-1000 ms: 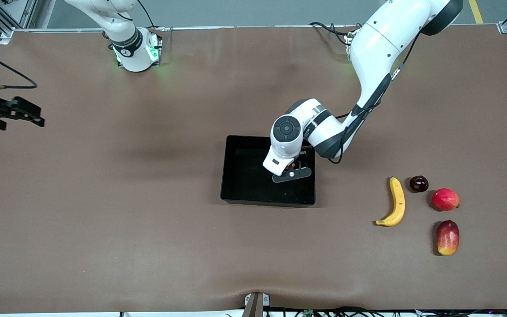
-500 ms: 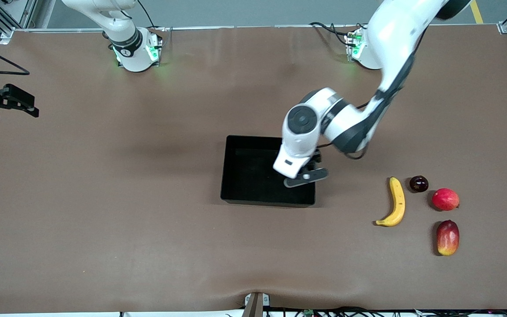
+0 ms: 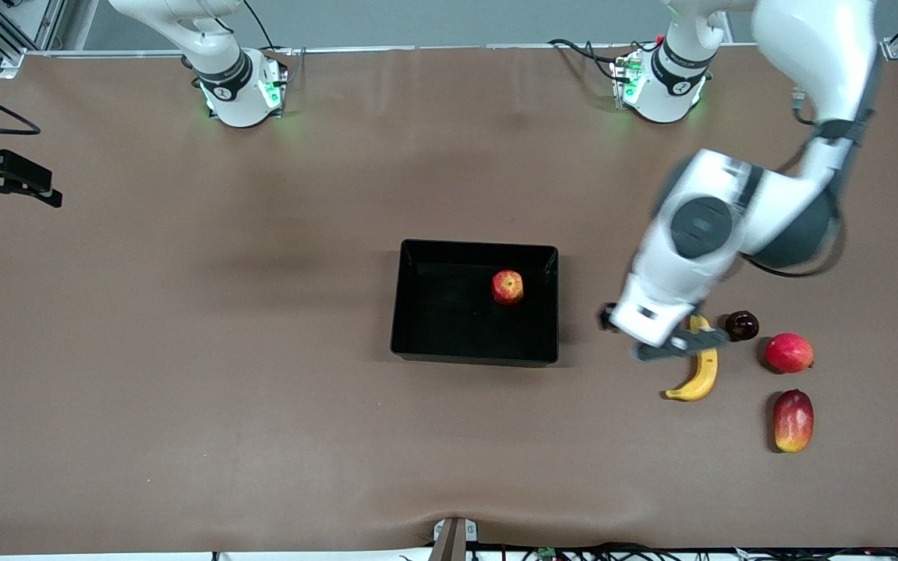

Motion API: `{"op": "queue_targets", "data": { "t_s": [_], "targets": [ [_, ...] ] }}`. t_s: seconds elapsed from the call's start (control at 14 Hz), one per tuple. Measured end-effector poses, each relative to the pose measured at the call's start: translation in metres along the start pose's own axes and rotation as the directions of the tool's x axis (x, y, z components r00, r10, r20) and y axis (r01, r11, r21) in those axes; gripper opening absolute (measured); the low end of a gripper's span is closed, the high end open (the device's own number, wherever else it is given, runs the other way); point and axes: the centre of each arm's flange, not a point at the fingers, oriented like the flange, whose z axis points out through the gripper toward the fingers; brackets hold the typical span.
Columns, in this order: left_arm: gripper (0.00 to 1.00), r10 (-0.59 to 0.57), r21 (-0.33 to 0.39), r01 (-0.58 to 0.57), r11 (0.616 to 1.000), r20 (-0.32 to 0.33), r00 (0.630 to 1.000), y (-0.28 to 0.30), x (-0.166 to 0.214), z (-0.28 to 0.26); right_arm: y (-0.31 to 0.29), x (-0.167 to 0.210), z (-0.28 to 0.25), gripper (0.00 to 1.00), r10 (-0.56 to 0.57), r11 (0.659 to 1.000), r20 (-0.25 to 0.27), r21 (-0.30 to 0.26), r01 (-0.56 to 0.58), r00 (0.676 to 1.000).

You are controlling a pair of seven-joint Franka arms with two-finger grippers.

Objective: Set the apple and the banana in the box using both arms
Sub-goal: 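Move the left gripper back to the yellow banana and lower it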

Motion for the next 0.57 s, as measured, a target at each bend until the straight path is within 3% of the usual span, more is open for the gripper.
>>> {"op": "queue_targets", "data": {
  "t_s": [0.21,0.57],
  "targets": [
    [1.00,0.083,-0.005,-0.083,0.997,0.065,0.994,-0.048,0.018,0.049,0.001,0.000,0.000,1.00,0.002,1.000,0.000,0.002,-0.002,1.000],
    [0.96,0.244,-0.054,-0.241,0.969,0.059,0.968,-0.110,0.043,0.121,0.000,0.001,0.005,1.00,0.000,1.000,0.007,0.008,0.000,1.000]
  ]
}}
